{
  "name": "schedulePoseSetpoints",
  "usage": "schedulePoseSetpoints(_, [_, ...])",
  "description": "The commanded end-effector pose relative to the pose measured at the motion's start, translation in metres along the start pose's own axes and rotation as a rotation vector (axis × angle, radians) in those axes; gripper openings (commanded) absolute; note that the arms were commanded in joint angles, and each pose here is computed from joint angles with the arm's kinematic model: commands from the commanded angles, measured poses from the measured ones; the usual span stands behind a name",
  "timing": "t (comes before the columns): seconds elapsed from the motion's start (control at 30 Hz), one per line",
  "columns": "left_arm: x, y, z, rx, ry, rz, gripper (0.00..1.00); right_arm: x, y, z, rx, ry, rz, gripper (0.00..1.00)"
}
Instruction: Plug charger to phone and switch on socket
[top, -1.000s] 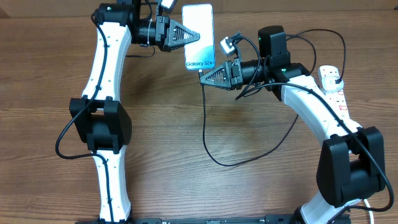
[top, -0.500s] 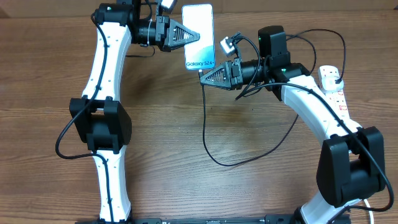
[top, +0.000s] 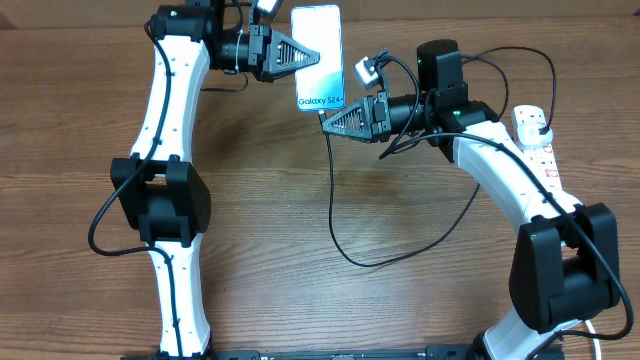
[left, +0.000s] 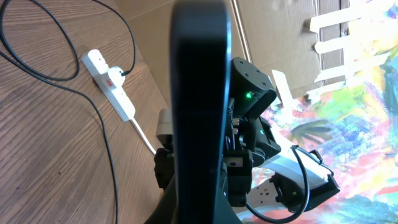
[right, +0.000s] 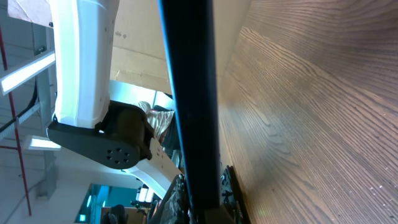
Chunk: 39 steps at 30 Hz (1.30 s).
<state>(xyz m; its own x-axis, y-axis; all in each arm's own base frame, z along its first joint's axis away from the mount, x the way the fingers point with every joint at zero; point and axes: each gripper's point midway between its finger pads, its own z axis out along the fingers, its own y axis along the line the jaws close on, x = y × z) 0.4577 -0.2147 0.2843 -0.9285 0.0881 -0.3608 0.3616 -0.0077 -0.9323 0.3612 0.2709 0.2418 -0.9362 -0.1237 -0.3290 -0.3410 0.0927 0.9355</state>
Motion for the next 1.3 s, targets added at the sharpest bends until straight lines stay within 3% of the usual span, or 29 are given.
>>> schedulePoseSetpoints(0.0, [0.001, -0.032, 0.005, 0.042, 0.008, 0.014, 0.04, -0.01, 0.004, -0.008, 0.018, -0.037, -0.024, 0.04])
schedulePoseSetpoints(0.27, [0.001, -0.032, 0.005, 0.04, 0.01, -0.092, 0.04, -0.014, 0.0, -0.008, 0.044, -0.058, -0.002, 0.04])
schedulePoseSetpoints(0.9, [0.0, -0.032, 0.005, 0.041, 0.01, -0.085, 0.04, -0.029, 0.007, -0.007, 0.041, -0.103, 0.003, 0.04])
schedulePoseSetpoints(1.27, [0.0, -0.032, 0.005, 0.041, 0.012, -0.155, 0.04, -0.031, 0.0, 0.015, 0.111, -0.135, -0.004, 0.04])
